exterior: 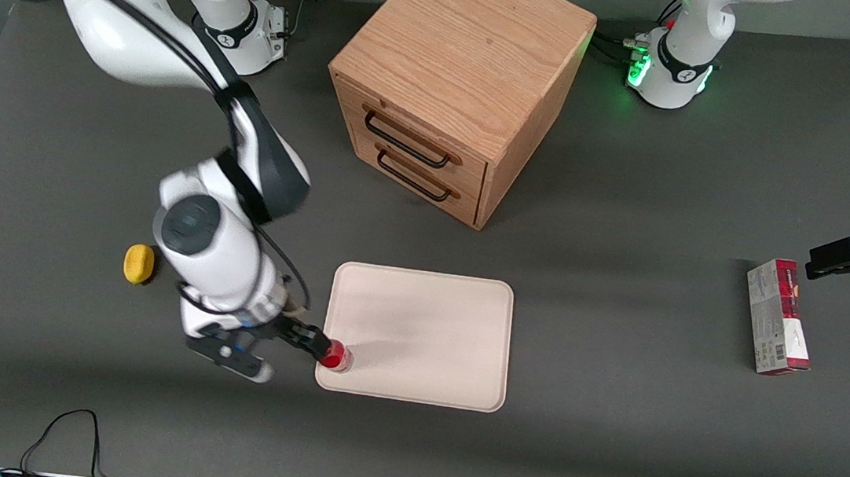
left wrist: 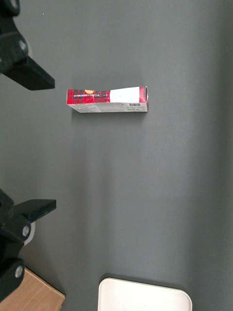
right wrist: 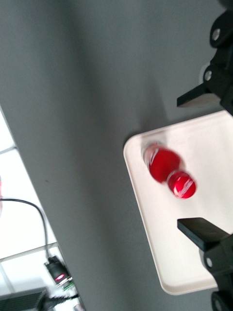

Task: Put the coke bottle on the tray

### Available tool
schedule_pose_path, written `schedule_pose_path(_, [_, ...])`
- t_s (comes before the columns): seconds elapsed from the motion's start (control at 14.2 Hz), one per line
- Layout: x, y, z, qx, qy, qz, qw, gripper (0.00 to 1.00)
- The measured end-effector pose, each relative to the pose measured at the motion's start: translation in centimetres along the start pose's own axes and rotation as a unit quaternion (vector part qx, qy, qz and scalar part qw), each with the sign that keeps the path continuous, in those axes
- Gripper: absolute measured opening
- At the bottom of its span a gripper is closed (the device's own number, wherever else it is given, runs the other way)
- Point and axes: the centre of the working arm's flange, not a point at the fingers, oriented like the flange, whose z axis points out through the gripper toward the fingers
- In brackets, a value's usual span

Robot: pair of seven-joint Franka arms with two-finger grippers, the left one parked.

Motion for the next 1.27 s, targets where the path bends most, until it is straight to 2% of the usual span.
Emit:
schedule_pose_path(0.14, [1.3,5.2,-6.7,-0.012,-0.016,-0.019,0.9996,1.0])
schedule_pose_path(0.28, [1.6,12.2,-12.7,-0.034,-0.038,-0.059,0.997,1.0])
schedule_pose_path(0.49, [-1.1,21.8,-18.1,-0.061,-0.066,-0.093,0.9916,1.0])
schedule_pose_path(0.71, [-5.2,26.8,-20.8,-0.078,-0.09,-0.101,0.9878,1.0])
schedule_pose_path(0.92, [-7.1,27.3,-22.8,-0.084,-0.089,-0.106,0.9868,1.0])
schedule_pose_path(1.27, [-7.1,27.2,-25.2,-0.084,-0.085,-0.106,0.9872,1.0])
